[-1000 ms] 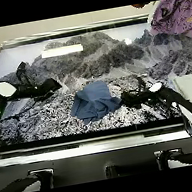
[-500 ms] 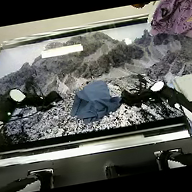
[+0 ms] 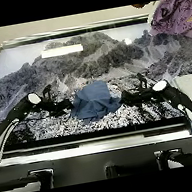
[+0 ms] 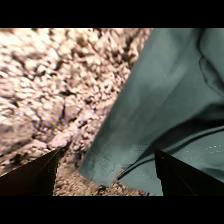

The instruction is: Fold the clothes and pants, and hang the long-sleeved shirts on hangers.

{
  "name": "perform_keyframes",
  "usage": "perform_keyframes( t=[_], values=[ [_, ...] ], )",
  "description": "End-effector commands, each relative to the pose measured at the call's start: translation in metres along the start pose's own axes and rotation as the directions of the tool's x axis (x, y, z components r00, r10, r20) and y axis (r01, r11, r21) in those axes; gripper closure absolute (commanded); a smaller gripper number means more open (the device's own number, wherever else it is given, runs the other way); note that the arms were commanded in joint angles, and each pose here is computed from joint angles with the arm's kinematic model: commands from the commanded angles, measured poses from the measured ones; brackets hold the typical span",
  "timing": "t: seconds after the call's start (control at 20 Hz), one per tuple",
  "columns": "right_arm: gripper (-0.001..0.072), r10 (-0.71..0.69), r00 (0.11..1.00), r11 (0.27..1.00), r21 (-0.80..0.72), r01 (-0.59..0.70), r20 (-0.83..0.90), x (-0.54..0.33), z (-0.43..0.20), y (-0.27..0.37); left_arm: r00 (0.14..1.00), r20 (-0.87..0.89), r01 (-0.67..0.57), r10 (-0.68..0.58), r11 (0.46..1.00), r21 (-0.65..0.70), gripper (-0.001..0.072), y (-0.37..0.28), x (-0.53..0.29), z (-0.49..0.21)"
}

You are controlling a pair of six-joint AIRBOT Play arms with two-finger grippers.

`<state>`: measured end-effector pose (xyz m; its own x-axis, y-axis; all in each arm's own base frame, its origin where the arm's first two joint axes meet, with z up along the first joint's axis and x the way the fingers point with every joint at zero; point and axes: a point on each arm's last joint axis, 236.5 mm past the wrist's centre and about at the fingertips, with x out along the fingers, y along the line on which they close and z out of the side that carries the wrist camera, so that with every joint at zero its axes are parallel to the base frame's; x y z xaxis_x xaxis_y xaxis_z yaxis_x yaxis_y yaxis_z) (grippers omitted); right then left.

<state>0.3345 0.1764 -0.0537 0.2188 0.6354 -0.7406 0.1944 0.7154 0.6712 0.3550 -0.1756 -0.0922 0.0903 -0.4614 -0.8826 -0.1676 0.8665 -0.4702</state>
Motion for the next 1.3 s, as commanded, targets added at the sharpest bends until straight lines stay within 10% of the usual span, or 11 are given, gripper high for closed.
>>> perform_keyframes(
  t=[0.0, 0.1, 0.15, 0.2, 0.25, 0.5, 0.7, 0.95, 1.25],
  values=[
    [0.0681, 0.005, 1.0, 1.0, -0.002, -0.005, -0.022, -0.001, -0.005, 0.002, 0.999, -0.044, -0.002, 0.003, 1.0, 0.014, 0.0032, -0.005, 0.016, -0.012],
    [0.0681, 0.009, 1.0, 1.0, -0.008, -0.009, -0.025, -0.003, -0.007, 0.004, 0.998, -0.059, 0.001, 0.0, 1.0, 0.006, 0.005, -0.006, 0.021, -0.016],
    [0.0681, 0.013, 1.0, 1.0, -0.015, -0.013, -0.015, -0.005, -0.006, 0.007, 0.998, -0.065, 0.0, 0.0, 1.0, 0.004, 0.0179, -0.006, 0.023, -0.017],
    [0.0681, 0.018, 1.0, 0.999, -0.027, -0.018, 0.003, -0.01, -0.004, 0.011, 0.998, -0.067, 0.001, 0.0, 1.0, 0.016, 0.0542, -0.005, 0.023, -0.017],
    [0.0682, 0.025, 0.999, 0.999, -0.041, -0.024, 0.028, -0.015, 0.0, 0.016, 0.998, -0.066, 0.006, -0.004, 0.999, 0.039, 0.0691, -0.006, 0.02, -0.016],
    [0.0682, 0.043, 0.969, 0.958, -0.285, 0.029, 0.243, -0.08, 0.054, 0.073, 0.974, 0.226, -0.078, 0.033, 0.978, 0.195, 0.0695, -0.021, -0.084, 0.064],
    [0.0682, 0.166, 0.857, 0.82, -0.551, 0.155, 0.488, -0.209, 0.101, 0.186, 0.713, 0.7, -0.317, 0.042, 0.91, 0.268, 0.0695, -0.055, -0.3, 0.13],
    [0.0682, 0.276, 0.69, 0.636, -0.665, 0.391, 0.669, -0.37, 0.057, 0.272, 0.337, 0.939, -0.419, -0.07, 0.882, 0.216, 0.0695, -0.099, -0.504, 0.073],
    [0.0682, 0.393, 0.468, 0.625, -0.603, 0.495, 0.792, -0.49, -0.045, 0.288, 0.188, 0.977, -0.347, -0.102, 0.924, 0.163, 0.0694, -0.098, -0.574, -0.02]
  ],
)
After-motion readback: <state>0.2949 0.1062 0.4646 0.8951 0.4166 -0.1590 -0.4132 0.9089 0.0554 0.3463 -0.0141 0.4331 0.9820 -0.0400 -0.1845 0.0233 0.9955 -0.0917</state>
